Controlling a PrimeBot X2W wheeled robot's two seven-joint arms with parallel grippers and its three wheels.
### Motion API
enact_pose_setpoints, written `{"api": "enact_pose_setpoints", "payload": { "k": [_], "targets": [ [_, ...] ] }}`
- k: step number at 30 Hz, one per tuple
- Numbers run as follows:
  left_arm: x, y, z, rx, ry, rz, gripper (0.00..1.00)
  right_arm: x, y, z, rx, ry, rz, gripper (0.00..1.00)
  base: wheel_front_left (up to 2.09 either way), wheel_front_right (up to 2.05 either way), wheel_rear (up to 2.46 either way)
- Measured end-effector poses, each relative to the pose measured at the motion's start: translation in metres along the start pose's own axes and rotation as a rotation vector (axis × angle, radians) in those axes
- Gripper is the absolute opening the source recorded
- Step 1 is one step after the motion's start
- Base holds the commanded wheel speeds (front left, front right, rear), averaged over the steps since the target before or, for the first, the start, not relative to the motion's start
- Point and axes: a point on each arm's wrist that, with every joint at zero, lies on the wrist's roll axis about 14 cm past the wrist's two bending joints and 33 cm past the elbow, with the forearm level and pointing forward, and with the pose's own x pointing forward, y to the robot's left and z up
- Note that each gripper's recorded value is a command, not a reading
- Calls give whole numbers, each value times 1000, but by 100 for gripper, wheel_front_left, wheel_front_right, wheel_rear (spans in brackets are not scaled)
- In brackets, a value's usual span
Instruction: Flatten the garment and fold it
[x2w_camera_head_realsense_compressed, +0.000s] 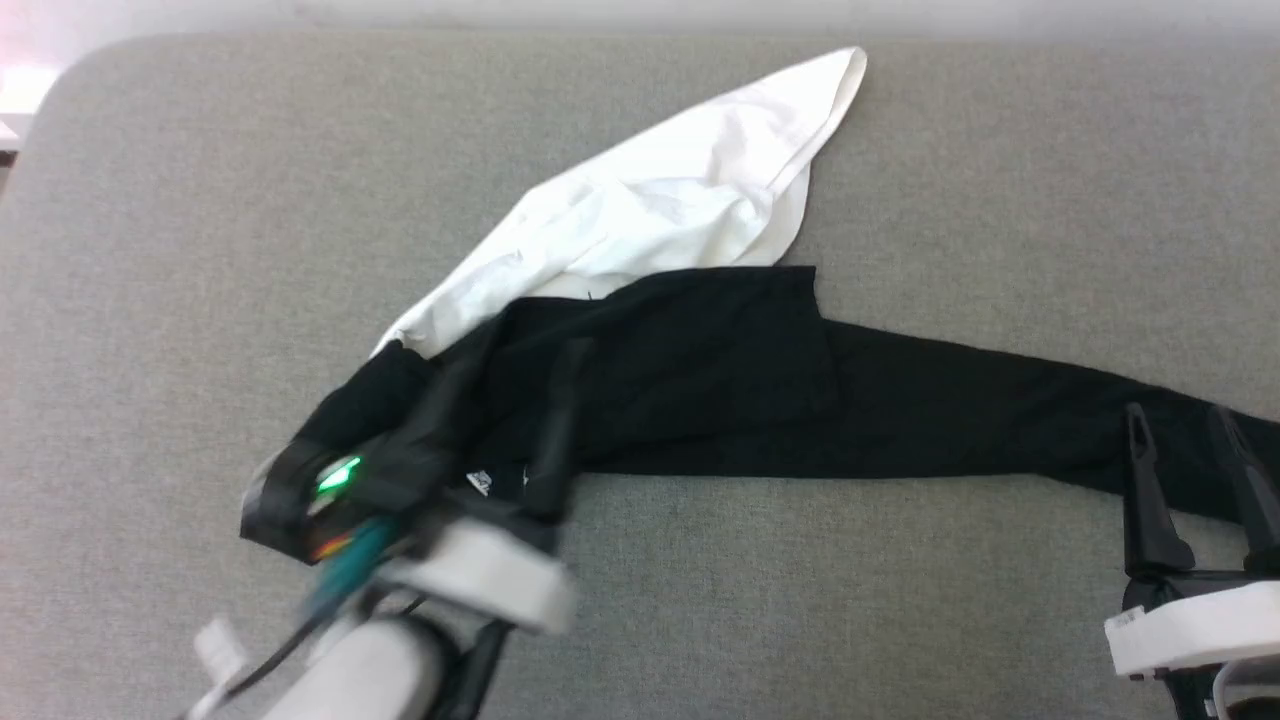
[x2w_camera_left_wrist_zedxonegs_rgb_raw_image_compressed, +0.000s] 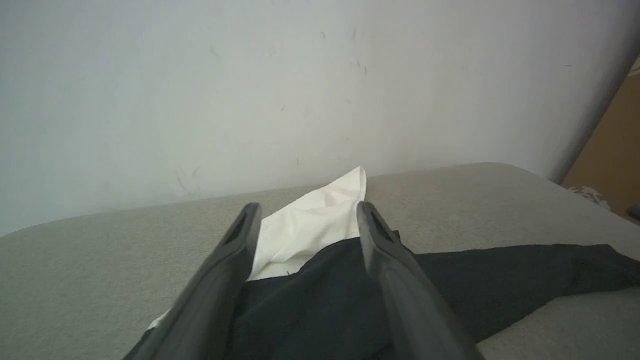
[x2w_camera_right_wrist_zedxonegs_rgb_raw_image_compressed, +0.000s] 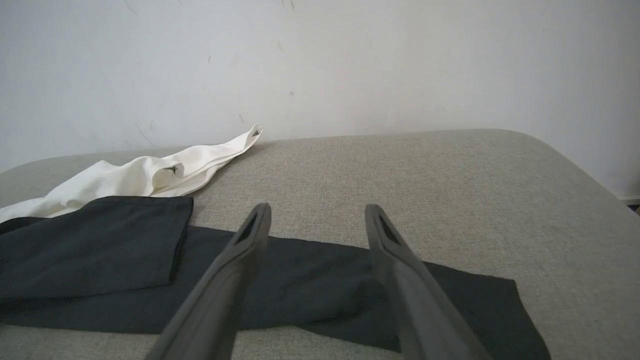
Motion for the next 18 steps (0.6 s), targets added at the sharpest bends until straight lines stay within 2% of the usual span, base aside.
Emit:
{"api": "enact_pose_setpoints", "payload": {
  "k": [1,2,7,8,10,13,18],
  "targets": [
    [14,-22,-13,26,57,-96,100,3,1,-2,1,7,2,100,0,0,0],
    [20,-32,-23,46,96,-144,100,4,1,-3,1,9,1,100,0,0,0],
    [39,-63,-75,185,288,-327,100,10,-6,-13,-2,34,-16,100,0,0,0],
    [39,-63,-75,185,288,-327,100,10,-6,-13,-2,34,-16,100,0,0,0],
    [40,-74,-104,241,398,-410,100,14,-10,-18,-4,47,-28,100,0,0,0],
    [36,-81,-130,269,496,-470,100,16,-14,-25,-3,65,-39,100,0,0,0],
    [28,-85,-161,311,609,-530,100,18,-21,-32,-5,84,-54,100,0,0,0]
  ]
}}
